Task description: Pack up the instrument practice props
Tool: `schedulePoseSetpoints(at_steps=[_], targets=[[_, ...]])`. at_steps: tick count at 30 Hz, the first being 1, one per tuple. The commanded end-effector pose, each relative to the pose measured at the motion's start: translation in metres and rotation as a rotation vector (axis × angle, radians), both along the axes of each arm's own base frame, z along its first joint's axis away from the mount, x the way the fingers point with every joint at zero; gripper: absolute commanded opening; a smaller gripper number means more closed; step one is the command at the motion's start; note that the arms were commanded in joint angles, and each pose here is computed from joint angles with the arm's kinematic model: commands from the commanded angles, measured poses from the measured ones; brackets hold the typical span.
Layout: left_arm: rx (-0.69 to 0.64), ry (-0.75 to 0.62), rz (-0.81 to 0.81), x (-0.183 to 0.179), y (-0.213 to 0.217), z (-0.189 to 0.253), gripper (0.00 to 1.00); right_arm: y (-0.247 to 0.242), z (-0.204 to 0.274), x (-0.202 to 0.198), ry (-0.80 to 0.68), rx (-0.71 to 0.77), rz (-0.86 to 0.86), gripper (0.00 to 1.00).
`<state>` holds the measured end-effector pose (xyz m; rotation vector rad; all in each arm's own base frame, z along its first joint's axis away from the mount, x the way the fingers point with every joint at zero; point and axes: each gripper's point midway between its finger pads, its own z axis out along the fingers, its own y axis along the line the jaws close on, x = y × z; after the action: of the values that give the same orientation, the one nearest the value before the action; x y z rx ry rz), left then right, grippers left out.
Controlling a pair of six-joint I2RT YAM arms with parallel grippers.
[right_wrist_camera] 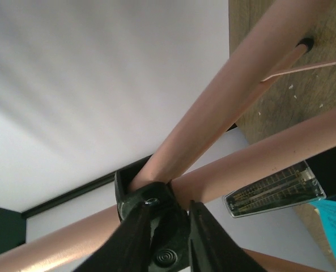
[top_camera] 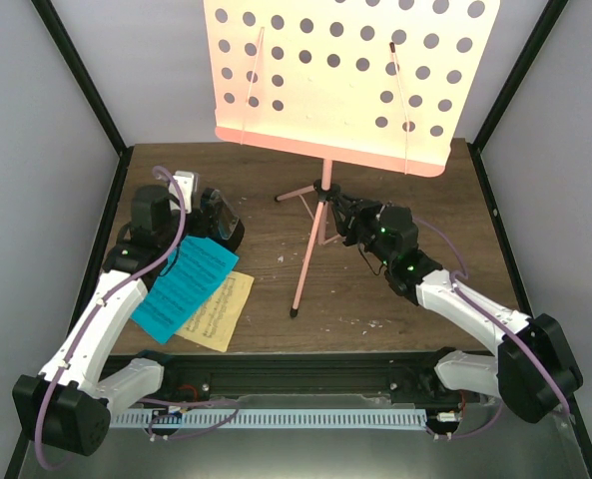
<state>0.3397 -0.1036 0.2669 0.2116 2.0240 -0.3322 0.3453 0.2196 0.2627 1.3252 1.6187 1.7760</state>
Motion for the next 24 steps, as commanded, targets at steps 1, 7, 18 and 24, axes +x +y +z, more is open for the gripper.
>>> schedulePoseSetpoints(at_steps=[1,7,18,24], targets=[[0.005,-0.007,-0.008,0.000,-0.002,-0.001,0.75,0.002,0.020,-0.001,-0.050,0.026,-0.006,0.16],[0.004,-0.006,-0.009,0.000,-0.002,-0.002,0.75,0.000,0.011,-0.001,-0.044,0.005,-0.014,0.04],[-0.015,-0.004,-0.061,-0.002,-0.012,-0.002,0.76,-0.004,0.008,-0.003,-0.088,-0.027,-0.023,0.10],[-0.103,0.017,-0.218,-0.014,-0.053,-0.002,0.76,-0.009,0.004,-0.004,-0.150,-0.118,-0.037,0.01]])
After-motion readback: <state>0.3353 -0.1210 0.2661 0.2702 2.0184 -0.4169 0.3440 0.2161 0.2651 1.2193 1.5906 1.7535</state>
